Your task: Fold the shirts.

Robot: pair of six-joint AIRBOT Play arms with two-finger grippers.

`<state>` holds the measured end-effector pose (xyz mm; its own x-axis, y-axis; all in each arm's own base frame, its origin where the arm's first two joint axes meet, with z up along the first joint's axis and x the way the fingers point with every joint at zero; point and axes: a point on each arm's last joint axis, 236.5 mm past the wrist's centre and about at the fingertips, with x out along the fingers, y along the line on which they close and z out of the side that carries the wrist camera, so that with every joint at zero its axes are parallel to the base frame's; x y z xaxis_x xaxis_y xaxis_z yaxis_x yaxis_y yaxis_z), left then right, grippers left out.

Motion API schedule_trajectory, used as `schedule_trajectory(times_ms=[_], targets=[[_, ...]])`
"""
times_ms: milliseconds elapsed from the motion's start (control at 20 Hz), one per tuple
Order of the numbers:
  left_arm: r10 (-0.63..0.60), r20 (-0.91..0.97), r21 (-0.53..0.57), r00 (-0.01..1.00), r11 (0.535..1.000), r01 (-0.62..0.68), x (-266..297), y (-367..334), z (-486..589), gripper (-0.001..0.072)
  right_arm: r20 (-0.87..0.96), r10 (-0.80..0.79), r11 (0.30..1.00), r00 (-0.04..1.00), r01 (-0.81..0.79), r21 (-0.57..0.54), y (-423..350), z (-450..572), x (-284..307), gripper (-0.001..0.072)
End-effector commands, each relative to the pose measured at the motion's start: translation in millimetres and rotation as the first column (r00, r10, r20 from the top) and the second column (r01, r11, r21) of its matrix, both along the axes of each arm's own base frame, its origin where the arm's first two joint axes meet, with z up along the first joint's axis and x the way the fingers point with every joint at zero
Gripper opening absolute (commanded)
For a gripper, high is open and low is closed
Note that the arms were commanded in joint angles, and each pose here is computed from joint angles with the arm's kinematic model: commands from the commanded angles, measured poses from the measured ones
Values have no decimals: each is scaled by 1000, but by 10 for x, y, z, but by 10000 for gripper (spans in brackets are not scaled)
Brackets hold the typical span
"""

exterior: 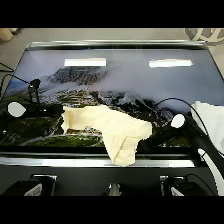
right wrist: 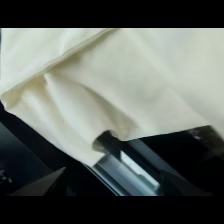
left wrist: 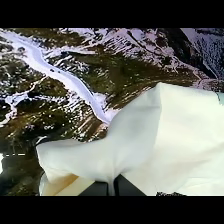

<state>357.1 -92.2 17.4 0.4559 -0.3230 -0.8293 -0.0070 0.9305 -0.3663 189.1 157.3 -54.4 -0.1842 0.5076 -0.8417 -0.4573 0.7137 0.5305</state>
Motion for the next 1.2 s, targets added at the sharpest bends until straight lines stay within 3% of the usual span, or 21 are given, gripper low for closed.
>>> schedule_trajectory(times_ms=[0, 350, 500, 550, 600, 650, 800, 900, 950, 1050, 1100, 1150], targets=[[-1, -1, 3, 1000, 1000, 1, -1, 4, -5, 34, -86, -93, 986, 992, 104, 132, 269, -147, -223, 630], [2, 3, -17, 1000, 1000, -2, 0, -32, 28, 34, -109, -254, 950, 961, 269, 160, 373, -411, -73, 617], [7, 11, -40, 1000, 999, -6, -2, -70, 82, 34, -174, -249, 945, 953, 279, 173, 431, -468, -132, 457], [7, 16, -40, 1000, 999, -6, -2, -70, 99, 34, -194, -242, 945, 951, 276, 175, 443, -473, -166, 334], [7, 25, -40, 1000, 999, -6, -1, -67, 129, 34, -195, -227, 948, 954, 263, 182, 449, -473, -183, 73], [11, 47, -41, 999, 999, -9, 17, -64, 192, 34, -165, -191, 953, 968, 223, 205, 460, -436, -169, 11], [45, 304, -60, 952, 998, -28, 281, -27, 1076, 33, 10, 38, 955, 999, -39, 296, 520, 113, -29, 12], [103, 619, -98, 778, 994, -53, 410, 70, 2411, 33, 252, 128, 969, 959, -176, 175, 346, 778, 373, 12], [134, 772, -113, 621, 991, -74, 318, 190, 3246, 32, 414, 139, 981, 900, -183, 67, 190, 1257, 651, 12], [167, 931, -129, 325, 982, -137, -152, 494, 4589, 32, 775, 119, 990, 620, -12, -142, -319, 2708, 1116, 13], [190, 957, -152, 221, 972, -177, -473, 661, 5080, 32, 919, 82, 972, 385, 173, -159, -687, 3648, 1159, 13], [224, 961, -190, 161, 960, -204, -751, 782, 5384, 32, 991, 35, 934, 132, 347, -79, -1067, 4551, 977, 12]])
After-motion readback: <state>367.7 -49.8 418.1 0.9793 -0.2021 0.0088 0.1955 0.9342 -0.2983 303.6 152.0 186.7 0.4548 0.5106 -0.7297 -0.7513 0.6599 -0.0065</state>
